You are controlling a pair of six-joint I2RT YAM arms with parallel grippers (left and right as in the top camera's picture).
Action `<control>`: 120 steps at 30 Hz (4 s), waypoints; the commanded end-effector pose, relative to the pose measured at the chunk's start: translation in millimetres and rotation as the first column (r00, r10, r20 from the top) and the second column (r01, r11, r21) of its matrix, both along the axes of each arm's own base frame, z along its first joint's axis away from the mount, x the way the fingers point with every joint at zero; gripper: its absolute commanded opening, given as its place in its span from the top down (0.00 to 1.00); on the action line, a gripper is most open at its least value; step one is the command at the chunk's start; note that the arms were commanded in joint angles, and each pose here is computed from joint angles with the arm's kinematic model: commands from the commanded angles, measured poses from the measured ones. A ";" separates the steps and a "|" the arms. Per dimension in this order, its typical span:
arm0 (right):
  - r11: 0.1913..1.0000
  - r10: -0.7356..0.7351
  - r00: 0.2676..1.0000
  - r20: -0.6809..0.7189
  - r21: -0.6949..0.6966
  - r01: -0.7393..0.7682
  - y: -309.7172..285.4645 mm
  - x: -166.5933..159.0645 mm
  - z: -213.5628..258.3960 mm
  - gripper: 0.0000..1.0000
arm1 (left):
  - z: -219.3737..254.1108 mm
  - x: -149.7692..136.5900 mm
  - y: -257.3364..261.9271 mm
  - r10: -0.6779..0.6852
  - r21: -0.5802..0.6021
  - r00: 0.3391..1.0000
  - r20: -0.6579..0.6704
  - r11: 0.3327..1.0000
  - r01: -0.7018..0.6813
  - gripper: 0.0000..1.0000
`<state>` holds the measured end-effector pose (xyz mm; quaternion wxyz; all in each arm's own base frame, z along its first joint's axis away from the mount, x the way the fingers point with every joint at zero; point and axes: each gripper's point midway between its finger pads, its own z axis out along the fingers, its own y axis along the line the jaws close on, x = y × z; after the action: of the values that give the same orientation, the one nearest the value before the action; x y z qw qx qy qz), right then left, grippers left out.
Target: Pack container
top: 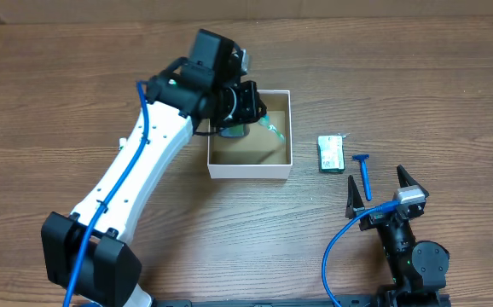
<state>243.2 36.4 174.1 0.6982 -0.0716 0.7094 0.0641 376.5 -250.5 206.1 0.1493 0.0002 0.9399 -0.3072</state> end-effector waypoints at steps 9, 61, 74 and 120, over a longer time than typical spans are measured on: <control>1.000 0.006 1.000 0.004 -0.005 -0.006 1.6 -0.1 -2.0 0.00 | -3.1 3.8 3.2 0.057 0.162 0.995 0.087 0.984 -0.071 0.81; 1.000 0.007 1.000 0.004 -0.005 -0.007 1.7 -0.1 -2.0 0.00 | -171.7 -38.8 317.5 0.557 0.476 0.823 -0.117 0.758 -0.445 0.29; 1.000 0.006 1.000 0.004 -0.005 -0.006 1.6 -0.1 -2.0 0.00 | -185.9 -14.1 311.7 0.494 0.445 0.869 0.031 0.771 -0.455 0.37; 1.000 0.007 1.000 0.004 -0.005 -0.007 1.7 -0.1 -2.0 0.00 | -113.2 19.7 292.7 0.486 0.380 0.869 0.095 0.789 -0.483 0.95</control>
<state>243.2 36.4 174.0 0.6981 -0.0718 0.7095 0.0636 356.5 57.1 27.7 0.1442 -0.2320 0.9610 -0.0432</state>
